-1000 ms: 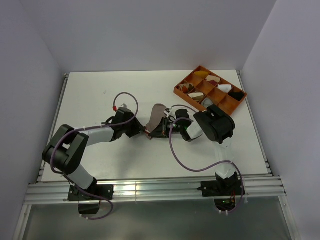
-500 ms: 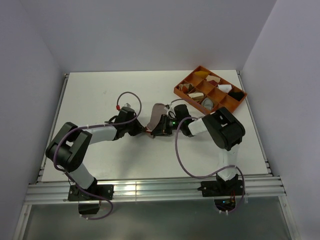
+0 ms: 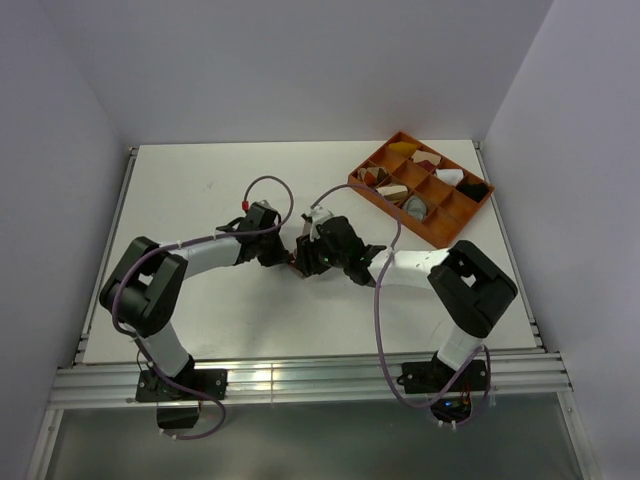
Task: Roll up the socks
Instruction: Roll the sock at the center of the board.
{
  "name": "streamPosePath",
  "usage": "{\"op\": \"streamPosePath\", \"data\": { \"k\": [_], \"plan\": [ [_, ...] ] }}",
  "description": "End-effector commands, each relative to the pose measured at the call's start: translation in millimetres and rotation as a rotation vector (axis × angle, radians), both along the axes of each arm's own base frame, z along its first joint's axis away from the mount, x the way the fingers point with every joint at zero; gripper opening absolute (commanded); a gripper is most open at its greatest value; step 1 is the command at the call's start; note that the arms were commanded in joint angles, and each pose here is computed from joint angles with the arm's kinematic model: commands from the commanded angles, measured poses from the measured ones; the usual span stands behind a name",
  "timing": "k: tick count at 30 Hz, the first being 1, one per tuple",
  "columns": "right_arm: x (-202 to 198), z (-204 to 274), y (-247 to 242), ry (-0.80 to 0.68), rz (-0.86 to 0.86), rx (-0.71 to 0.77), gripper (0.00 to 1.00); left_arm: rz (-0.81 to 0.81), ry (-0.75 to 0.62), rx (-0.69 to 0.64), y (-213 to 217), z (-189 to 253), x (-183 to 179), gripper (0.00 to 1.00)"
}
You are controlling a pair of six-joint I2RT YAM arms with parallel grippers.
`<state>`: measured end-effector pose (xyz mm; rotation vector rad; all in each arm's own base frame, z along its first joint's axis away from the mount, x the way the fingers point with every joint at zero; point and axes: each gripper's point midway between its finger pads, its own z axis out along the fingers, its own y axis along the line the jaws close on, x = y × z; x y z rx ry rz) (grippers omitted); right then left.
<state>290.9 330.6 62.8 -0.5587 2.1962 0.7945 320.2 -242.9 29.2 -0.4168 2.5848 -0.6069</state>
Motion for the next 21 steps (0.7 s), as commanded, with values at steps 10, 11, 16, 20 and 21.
{"op": "streamPosePath", "data": {
  "k": [10,11,16,20,21],
  "plan": [
    [-5,12,11,-0.482,0.028,-0.301,0.50,-0.064,0.070,0.083,5,-11,-12,0.02],
    [-4,12,11,-0.496,0.018,-0.318,0.50,-0.065,0.069,0.081,4,-11,-12,0.02],
    [-7,3,20,-0.539,0.032,-0.397,0.50,-0.076,0.078,0.077,2,-12,-13,0.02],
    [-10,-10,26,-0.531,0.064,-0.441,0.50,-0.082,0.083,0.075,2,-13,-14,0.02],
    [-10,-13,26,-0.525,0.064,-0.448,0.50,-0.083,0.083,0.074,1,-13,-14,0.02]
  ]
}}
